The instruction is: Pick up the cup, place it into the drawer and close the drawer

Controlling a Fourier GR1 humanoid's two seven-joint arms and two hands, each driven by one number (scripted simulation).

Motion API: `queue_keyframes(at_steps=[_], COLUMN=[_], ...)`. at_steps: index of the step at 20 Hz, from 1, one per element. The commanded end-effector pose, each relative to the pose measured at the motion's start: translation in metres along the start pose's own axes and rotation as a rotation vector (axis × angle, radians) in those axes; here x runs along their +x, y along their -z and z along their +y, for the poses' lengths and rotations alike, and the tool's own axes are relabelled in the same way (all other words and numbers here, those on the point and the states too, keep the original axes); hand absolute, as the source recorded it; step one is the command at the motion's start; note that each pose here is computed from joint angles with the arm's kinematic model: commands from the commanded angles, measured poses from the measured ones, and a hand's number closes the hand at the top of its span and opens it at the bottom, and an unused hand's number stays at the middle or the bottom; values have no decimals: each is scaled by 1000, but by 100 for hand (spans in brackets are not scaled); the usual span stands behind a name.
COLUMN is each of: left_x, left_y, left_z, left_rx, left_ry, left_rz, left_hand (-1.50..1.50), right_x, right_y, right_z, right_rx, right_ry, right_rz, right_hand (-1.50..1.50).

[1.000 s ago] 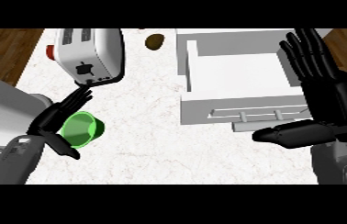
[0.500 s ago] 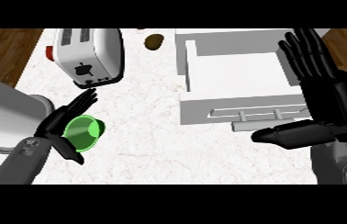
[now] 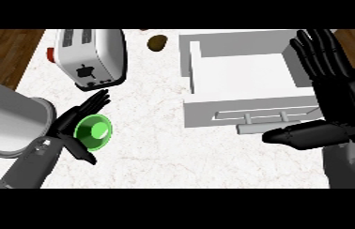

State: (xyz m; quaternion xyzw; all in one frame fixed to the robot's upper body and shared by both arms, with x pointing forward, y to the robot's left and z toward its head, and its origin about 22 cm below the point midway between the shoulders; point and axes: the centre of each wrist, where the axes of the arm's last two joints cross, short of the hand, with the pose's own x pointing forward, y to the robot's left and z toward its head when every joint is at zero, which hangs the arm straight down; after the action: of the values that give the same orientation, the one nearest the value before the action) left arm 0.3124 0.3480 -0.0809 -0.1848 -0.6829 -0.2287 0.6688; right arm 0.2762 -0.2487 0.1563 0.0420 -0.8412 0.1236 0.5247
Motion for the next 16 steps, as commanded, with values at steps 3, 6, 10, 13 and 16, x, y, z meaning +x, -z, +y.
queue_keyframes(at_steps=[3,6,10,13,16], left_x=[-17,-15,-11,-17,-29], left_y=[12,10,19,15,11], left_z=[-28,-31,-31,-34,-45], left_rx=[-169,-81,16,144,527], left_ry=[-279,-153,20,-101,-35], left_rz=[-145,-289,-378,-436,-423], left_hand=[150,150,150,150,150], right_x=[4,-2,0,-3,-3], right_y=[2,0,6,-4,-6], right_z=[0,-1,-3,-11,-9], right_rx=[2,-11,-11,-23,-33], right_ry=[-2,-16,-20,-15,-25], right_rz=[6,22,2,16,24], right_hand=[-150,-150,-150,-150,-150])
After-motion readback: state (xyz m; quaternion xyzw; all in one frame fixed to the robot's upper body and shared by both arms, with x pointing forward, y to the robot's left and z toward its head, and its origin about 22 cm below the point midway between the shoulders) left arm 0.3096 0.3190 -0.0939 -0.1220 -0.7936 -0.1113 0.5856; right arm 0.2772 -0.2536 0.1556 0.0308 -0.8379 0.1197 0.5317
